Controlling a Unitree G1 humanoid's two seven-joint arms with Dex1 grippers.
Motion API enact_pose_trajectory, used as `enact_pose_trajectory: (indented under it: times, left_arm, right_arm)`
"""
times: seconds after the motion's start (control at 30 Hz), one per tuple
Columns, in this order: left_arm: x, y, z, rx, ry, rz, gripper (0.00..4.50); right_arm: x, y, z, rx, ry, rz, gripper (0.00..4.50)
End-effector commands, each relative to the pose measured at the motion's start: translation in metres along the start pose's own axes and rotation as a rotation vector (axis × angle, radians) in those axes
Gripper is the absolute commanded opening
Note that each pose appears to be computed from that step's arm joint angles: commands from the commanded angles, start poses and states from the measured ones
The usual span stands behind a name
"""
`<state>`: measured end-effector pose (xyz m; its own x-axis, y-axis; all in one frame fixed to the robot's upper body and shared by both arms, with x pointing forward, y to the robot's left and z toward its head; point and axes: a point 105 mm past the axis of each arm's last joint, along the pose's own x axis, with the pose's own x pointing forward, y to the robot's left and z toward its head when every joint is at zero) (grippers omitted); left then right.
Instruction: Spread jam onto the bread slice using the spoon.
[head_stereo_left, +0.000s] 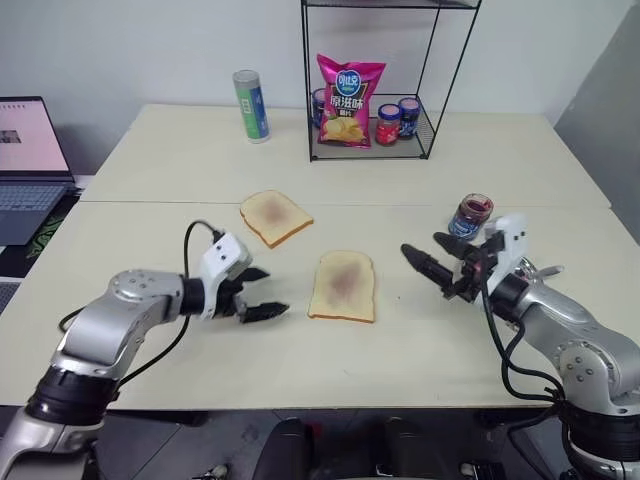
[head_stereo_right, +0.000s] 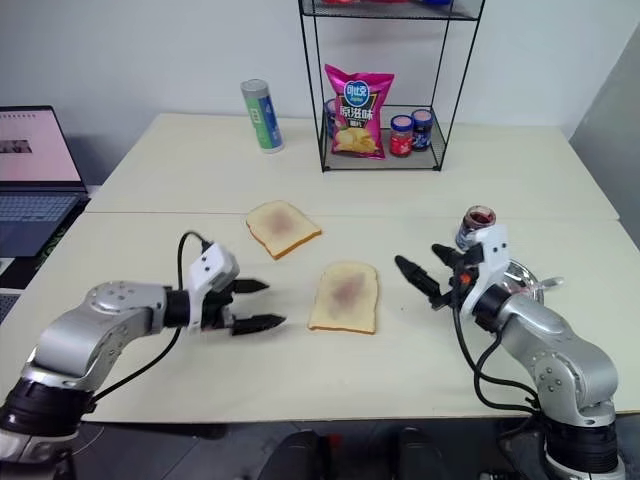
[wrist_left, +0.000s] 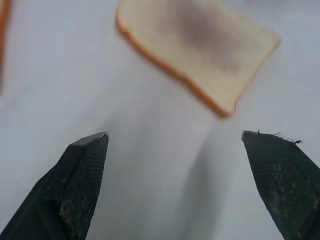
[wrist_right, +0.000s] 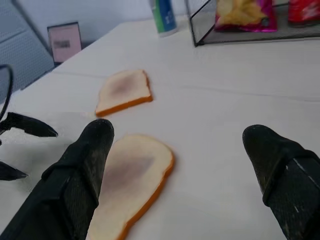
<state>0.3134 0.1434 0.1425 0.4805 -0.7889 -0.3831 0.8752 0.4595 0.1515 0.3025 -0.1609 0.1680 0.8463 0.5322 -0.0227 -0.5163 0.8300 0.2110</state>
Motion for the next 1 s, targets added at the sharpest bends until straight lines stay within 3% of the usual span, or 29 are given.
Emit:
enact_pose_trajectory:
  times: [0.03,0.17,0.43,0.73,1.0]
  left_arm:
    - [0.028,-0.012,0.040,0.153,-0.146,-0.064,4.44]
    - [0.054,-0.014,0.063,0.251,-0.226,-0.087,4.44]
    - [0.078,-0.032,0.077,0.283,-0.280,-0.240,4.44]
    - [0.082,-0.032,0.073,0.297,-0.266,-0.299,4.44]
    - [0.073,-0.007,0.066,0.295,-0.243,-0.241,4.44]
  right_arm:
    - [-0.026,-0.029,0.020,0.038,-0.118,-0.199,4.50]
    - [-0.065,-0.057,0.025,0.141,-0.213,-0.387,4.50]
    - [-0.105,-0.080,0.018,0.293,-0.264,-0.527,4.50]
    - [-0.102,-0.101,-0.011,0.488,-0.262,-0.532,4.50]
    - [-0.080,-0.113,-0.039,0.577,-0.293,-0.571,4.50]
